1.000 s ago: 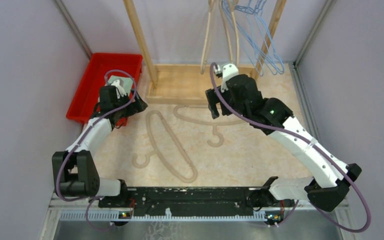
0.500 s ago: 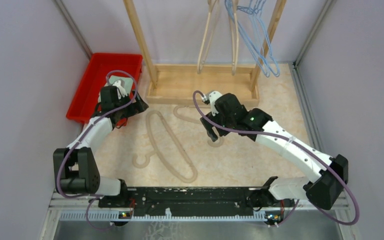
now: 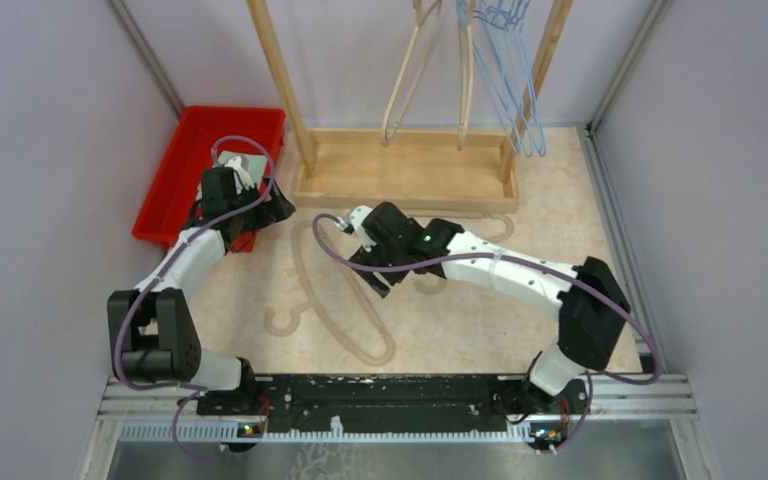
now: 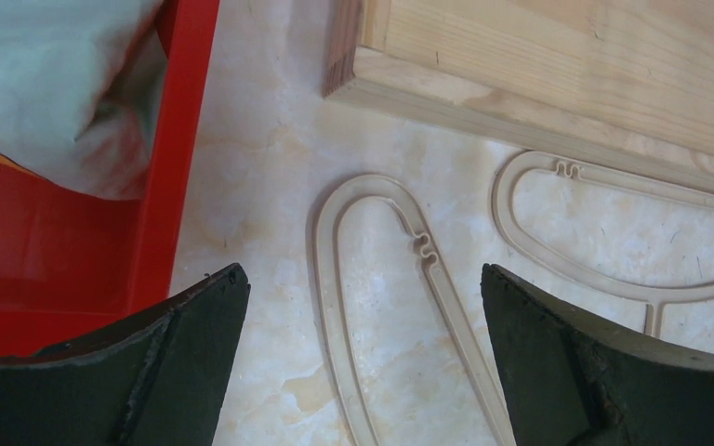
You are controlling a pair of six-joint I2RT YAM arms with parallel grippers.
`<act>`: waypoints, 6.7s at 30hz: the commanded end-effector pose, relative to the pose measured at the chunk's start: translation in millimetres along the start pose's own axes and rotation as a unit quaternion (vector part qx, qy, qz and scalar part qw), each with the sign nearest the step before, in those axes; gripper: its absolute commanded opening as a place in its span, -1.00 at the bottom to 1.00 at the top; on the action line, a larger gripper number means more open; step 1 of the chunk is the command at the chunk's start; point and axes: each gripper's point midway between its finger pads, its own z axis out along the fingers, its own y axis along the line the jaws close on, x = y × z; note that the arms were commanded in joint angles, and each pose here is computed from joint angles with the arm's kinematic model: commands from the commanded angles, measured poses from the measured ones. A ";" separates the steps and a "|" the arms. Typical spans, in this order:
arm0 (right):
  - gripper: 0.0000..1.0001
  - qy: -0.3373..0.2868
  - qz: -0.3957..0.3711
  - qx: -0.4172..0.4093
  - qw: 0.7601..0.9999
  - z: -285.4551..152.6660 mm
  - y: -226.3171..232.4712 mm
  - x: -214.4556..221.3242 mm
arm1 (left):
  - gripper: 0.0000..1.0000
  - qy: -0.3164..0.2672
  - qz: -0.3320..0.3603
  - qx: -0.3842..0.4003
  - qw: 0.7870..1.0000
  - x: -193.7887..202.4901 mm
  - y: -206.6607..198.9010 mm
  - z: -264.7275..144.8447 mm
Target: Organize the hangers
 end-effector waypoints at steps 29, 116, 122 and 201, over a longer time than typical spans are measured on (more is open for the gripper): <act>0.33 0.006 -0.020 -0.096 0.995 108.8 157.2 -6.5 | 1.00 -0.012 0.040 0.039 0.998 -42.6 0.5 2.0; -1.00 -0.563 0.384 -0.098 0.725 -212.6 -25.7 -387.6 | 1.00 -0.035 0.037 0.077 0.996 -23.5 -15.7 -33.6; -1.00 -0.590 0.401 -0.100 0.694 -221.7 -57.0 -399.0 | 1.00 -0.031 0.038 0.077 0.996 -21.1 -14.6 -30.8; 0.61 -0.108 0.337 0.277 0.893 -65.9 -68.6 59.3 | 1.00 0.001 0.055 0.085 0.995 3.6 -32.5 -10.5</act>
